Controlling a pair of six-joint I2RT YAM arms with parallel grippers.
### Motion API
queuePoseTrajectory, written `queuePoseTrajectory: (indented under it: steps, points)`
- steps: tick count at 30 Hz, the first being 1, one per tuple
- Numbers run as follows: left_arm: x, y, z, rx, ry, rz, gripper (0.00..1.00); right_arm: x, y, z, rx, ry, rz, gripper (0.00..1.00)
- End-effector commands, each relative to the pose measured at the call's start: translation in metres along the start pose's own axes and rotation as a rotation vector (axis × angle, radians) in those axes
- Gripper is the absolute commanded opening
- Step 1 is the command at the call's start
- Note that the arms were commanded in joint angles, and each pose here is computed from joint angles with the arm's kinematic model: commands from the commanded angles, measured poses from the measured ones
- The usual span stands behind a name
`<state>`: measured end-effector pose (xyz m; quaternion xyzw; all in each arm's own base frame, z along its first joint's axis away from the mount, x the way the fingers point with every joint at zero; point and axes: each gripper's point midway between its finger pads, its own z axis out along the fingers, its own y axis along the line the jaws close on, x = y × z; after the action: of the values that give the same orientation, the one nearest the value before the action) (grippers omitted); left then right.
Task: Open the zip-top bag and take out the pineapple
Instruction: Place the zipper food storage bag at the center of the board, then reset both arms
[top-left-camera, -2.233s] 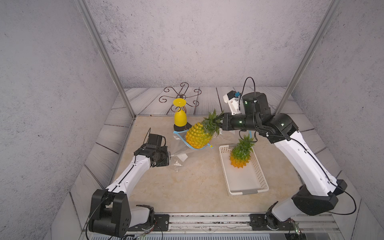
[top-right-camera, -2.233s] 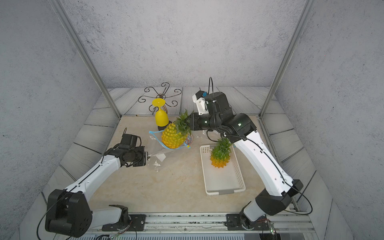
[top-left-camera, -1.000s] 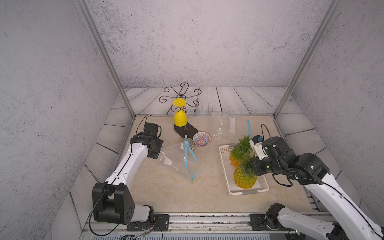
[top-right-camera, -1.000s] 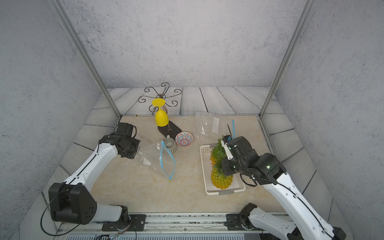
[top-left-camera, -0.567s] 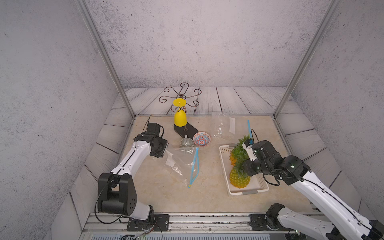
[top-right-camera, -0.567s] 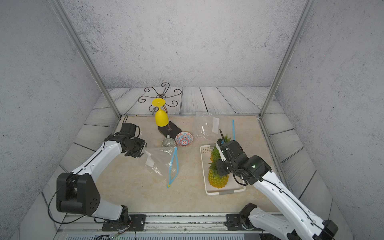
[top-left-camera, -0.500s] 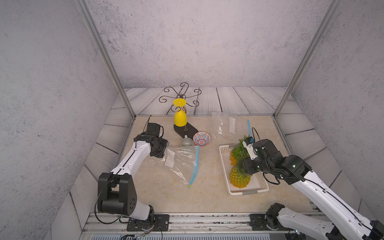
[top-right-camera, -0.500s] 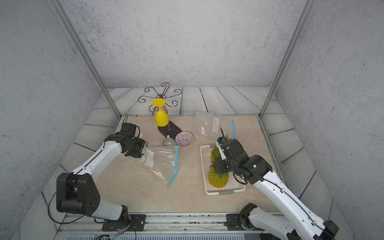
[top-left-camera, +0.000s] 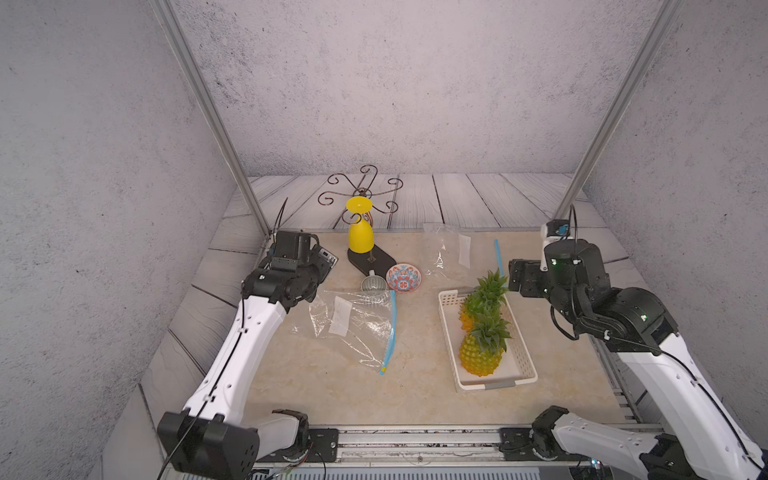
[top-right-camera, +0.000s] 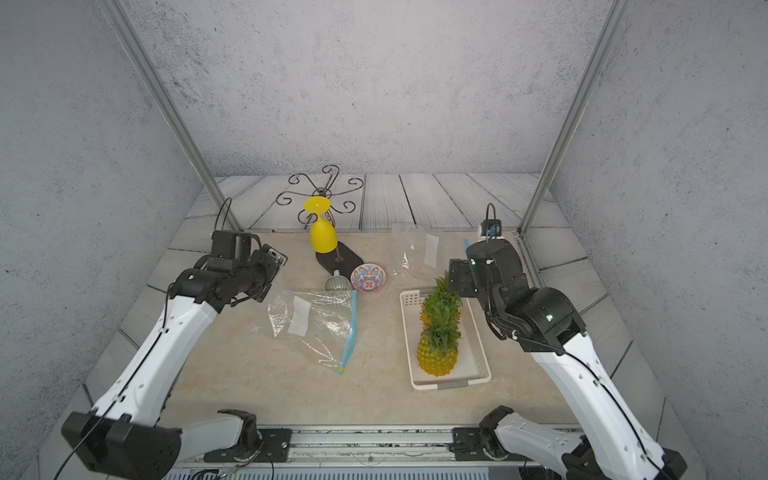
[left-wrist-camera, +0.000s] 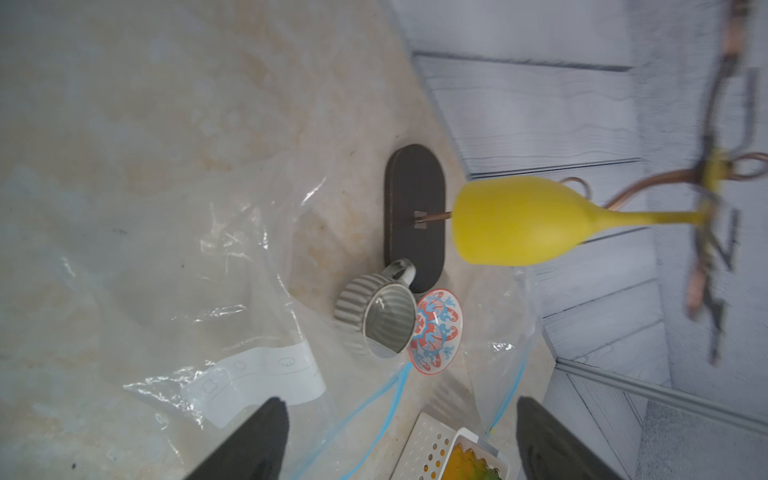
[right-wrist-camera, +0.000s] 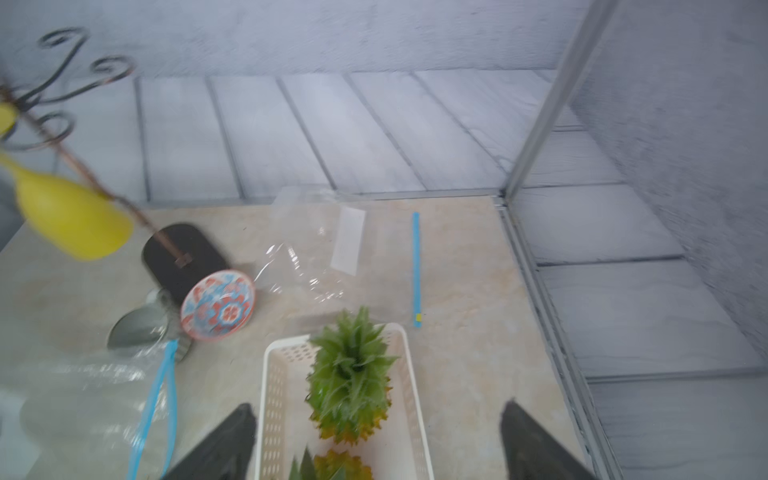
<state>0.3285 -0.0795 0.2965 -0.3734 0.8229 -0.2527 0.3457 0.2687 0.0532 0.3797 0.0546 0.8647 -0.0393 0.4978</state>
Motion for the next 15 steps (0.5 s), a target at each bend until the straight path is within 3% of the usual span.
queuePoseTrajectory:
  steps: [1, 3, 8, 11, 15]
  points:
    - [0.009, 0.031, -0.028, -0.056, -0.072, 0.146, 0.97, 0.025, -0.051, 0.013, 0.270, 0.020, 0.069, 0.99]
    - [0.022, 0.060, -0.037, -0.097, -0.077, 0.172, 0.97, 0.044, -0.061, 0.024, 0.323, 0.035, 0.089, 0.99]
    - [0.041, 0.156, -0.056, -0.345, -0.104, 0.143, 0.97, 0.107, -0.090, 0.062, 0.463, 0.046, 0.134, 0.99]
    - [0.030, 0.174, -0.061, -0.395, -0.183, 0.218, 0.97, 0.143, -0.120, 0.085, 0.558, 0.143, 0.296, 0.99]
    - [0.016, 0.171, -0.044, -0.380, -0.281, 0.410, 0.97, 0.150, -0.136, 0.112, 0.638, 0.102, 0.266, 0.99]
